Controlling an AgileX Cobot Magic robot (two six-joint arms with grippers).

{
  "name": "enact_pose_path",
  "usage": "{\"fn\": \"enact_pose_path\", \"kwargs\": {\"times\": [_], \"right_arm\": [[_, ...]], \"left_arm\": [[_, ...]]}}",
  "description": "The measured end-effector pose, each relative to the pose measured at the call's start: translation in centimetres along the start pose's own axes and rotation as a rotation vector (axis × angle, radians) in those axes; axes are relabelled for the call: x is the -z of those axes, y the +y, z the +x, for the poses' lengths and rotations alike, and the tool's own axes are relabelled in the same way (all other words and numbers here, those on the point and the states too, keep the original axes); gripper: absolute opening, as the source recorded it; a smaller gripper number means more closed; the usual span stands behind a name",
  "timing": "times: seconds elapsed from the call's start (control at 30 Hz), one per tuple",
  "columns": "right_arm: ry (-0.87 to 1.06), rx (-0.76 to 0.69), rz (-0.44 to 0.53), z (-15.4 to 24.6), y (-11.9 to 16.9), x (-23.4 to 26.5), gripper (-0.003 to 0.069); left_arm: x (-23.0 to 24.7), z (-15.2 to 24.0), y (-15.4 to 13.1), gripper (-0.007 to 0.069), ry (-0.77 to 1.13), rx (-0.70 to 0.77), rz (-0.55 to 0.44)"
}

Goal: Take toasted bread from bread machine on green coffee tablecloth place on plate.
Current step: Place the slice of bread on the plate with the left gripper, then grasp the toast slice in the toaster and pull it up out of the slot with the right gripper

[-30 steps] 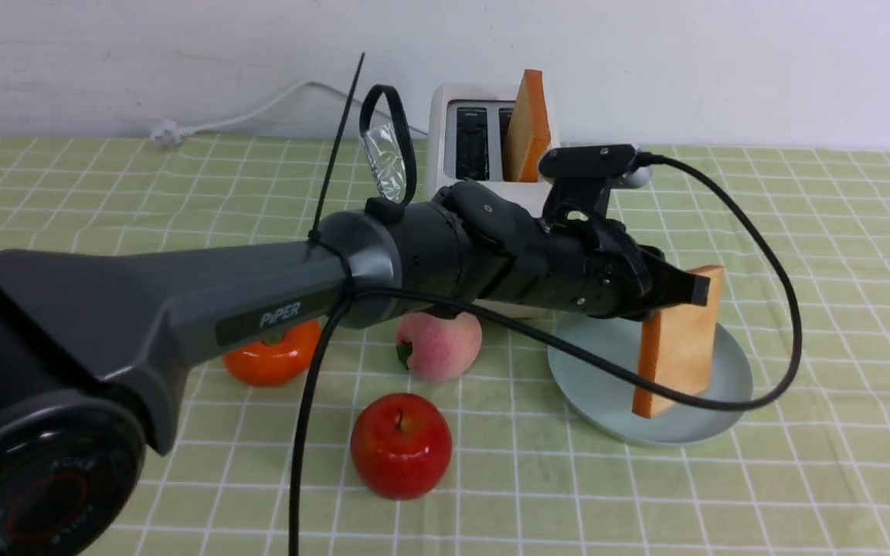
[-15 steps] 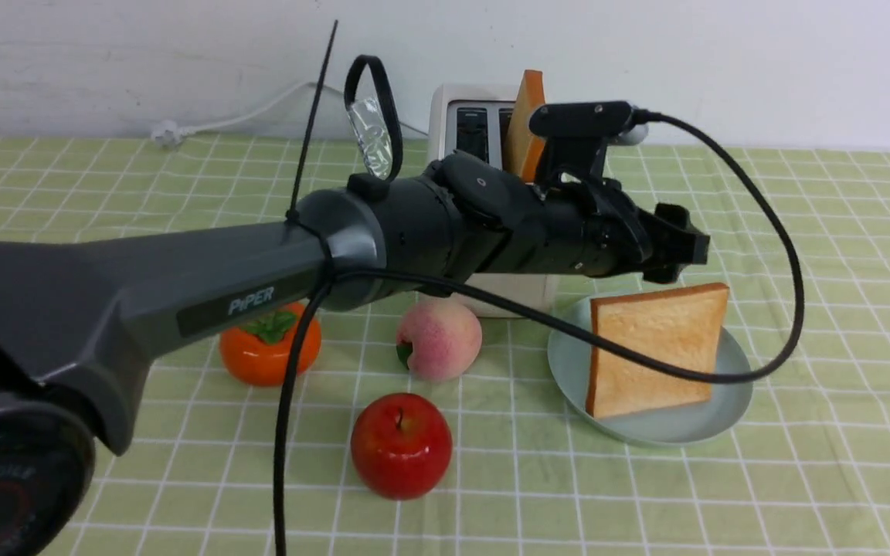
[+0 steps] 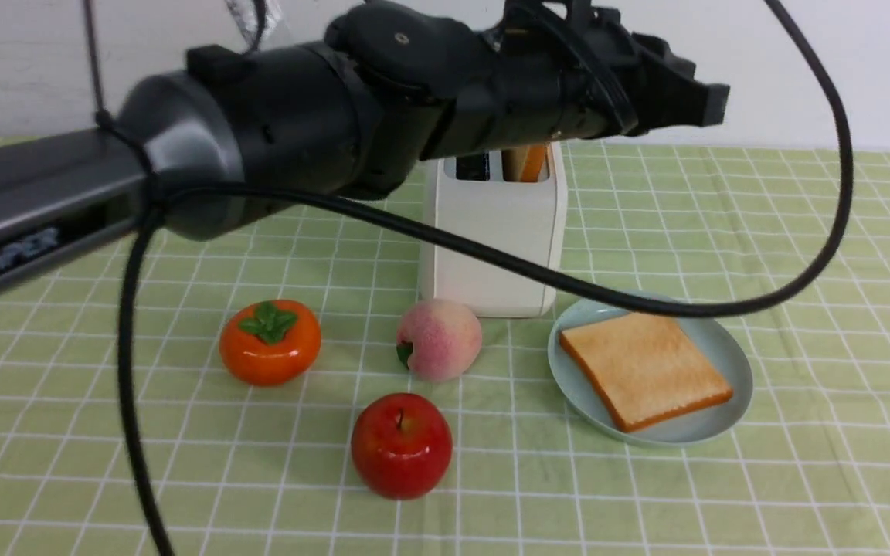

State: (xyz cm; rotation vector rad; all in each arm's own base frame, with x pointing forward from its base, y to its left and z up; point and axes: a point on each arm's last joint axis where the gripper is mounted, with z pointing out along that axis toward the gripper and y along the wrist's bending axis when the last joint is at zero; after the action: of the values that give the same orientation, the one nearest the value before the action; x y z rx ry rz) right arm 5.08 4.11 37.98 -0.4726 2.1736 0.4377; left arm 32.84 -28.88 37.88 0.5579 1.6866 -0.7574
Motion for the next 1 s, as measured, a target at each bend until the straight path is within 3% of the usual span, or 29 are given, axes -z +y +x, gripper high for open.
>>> {"fn": "enact_pose_path", "kwargs": {"times": [0.1,0.37,0.5,0.67,0.83,1.0], "right_arm": [[0.027,-0.039,0.006,-0.4,-0.5,-0.8,0.0034],[0.07,-0.123,0.027,-3.3,-3.0,-5.2,0.0034],[0.144,-0.133,-0.081,-6.3,-4.2,-10.1,0.0034],[0.158,-0.071,-0.165,-10.5,-3.2,-14.8,0.0034],[0.082,-0.068,-0.103,-15.0,-2.7,-19.0,0.0041],[0.039,-0.13,-0.047,-18.1,-3.9,-23.6,0.0114]], "left_arm": [[4.5,-0.9,-0.9,-0.0013,-0.005,-0.032,0.004],[13.8,1.8,-1.6,-0.0013,0.042,-0.016,-0.017],[20.0,3.7,-1.8,-0.0013,-0.01,0.015,-0.048],[24.9,6.7,-1.7,-0.0013,-0.052,0.024,-0.07],[27.6,8.4,-1.7,-0.0013,-0.087,0.022,-0.07],[28.4,8.1,-1.6,-0.0013,-0.138,0.021,-0.091]]}}
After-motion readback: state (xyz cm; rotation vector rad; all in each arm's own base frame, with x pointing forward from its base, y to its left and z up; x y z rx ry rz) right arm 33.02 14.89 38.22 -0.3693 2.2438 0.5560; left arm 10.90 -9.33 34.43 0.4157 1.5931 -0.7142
